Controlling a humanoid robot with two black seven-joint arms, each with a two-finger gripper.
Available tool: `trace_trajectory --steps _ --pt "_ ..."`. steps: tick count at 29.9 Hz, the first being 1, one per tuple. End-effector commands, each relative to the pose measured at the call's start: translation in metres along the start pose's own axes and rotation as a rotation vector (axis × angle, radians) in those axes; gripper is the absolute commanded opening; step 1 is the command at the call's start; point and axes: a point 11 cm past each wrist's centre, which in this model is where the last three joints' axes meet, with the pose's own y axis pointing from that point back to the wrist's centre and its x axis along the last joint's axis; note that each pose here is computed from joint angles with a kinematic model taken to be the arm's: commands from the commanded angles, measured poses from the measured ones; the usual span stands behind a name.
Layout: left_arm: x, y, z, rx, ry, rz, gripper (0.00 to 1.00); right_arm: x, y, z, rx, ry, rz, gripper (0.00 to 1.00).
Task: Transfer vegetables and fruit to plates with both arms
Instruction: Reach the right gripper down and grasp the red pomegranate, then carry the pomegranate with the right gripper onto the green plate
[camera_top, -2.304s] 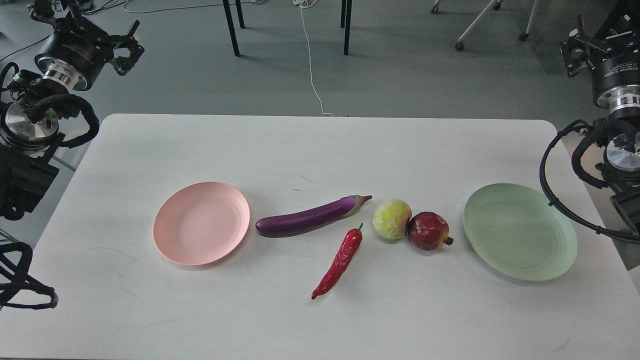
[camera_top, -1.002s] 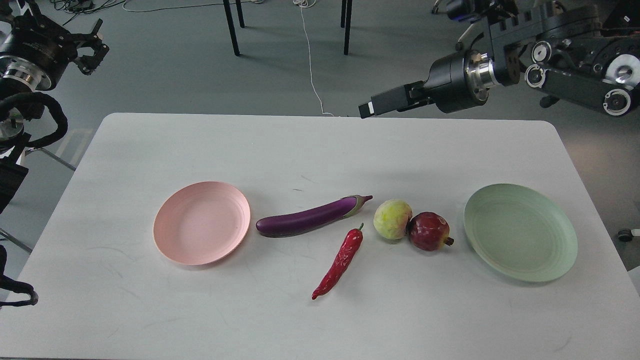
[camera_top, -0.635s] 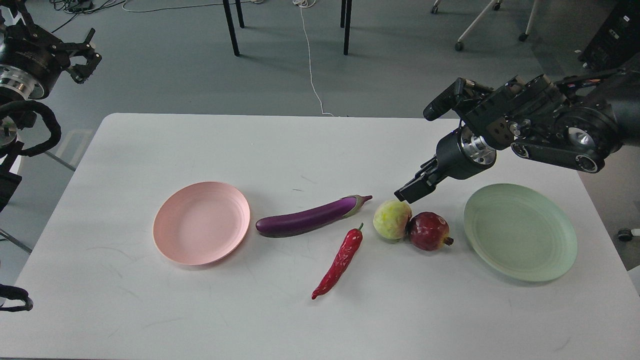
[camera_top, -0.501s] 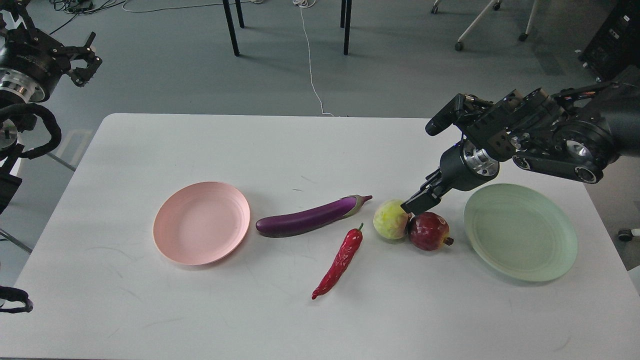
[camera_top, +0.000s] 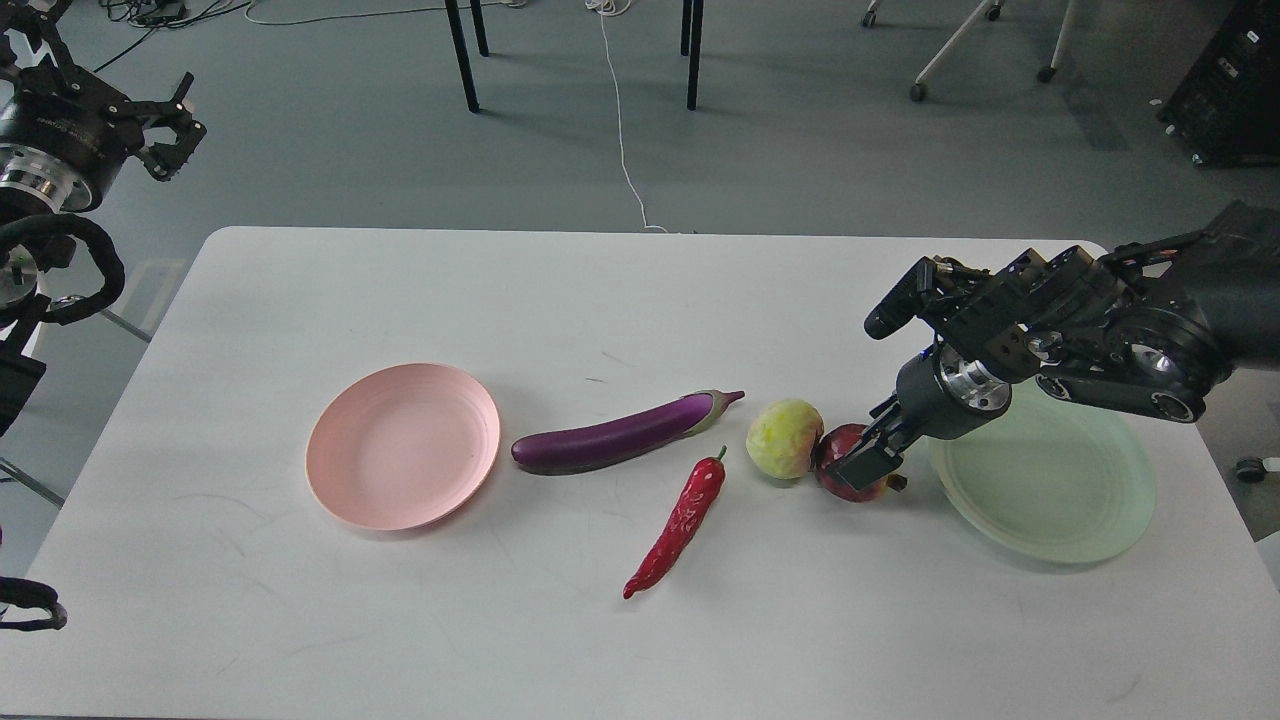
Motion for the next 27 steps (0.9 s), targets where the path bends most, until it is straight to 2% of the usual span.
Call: trace_trajectory --steps 1,8,17,23,27 --pt "0.001 0.001 0.001 -0.001 -0.003 0.002 0.98 -0.007 -0.006 0.0 0.005 -0.007 -0.005 0.96" --pt "0.001 0.0 0.0 0.0 -0.003 0.001 0.98 -0.007 -0.011 0.007 -0.005 0.03 0.1 0.89" --pt "0.001 0.001 0.001 0.0 -0.005 0.002 0.98 -0.006 -0.005 0.007 -0.003 0.033 0.112 0.68" --pt "0.006 0.004 0.013 -0.014 -0.022 0.014 0.98 0.003 0.055 0.018 -0.04 0.019 0.181 0.68" --pt "0.011 0.008 0.024 -0.028 -0.036 0.023 0.98 -0.021 0.097 0.05 -0.151 0.039 0.185 0.68"
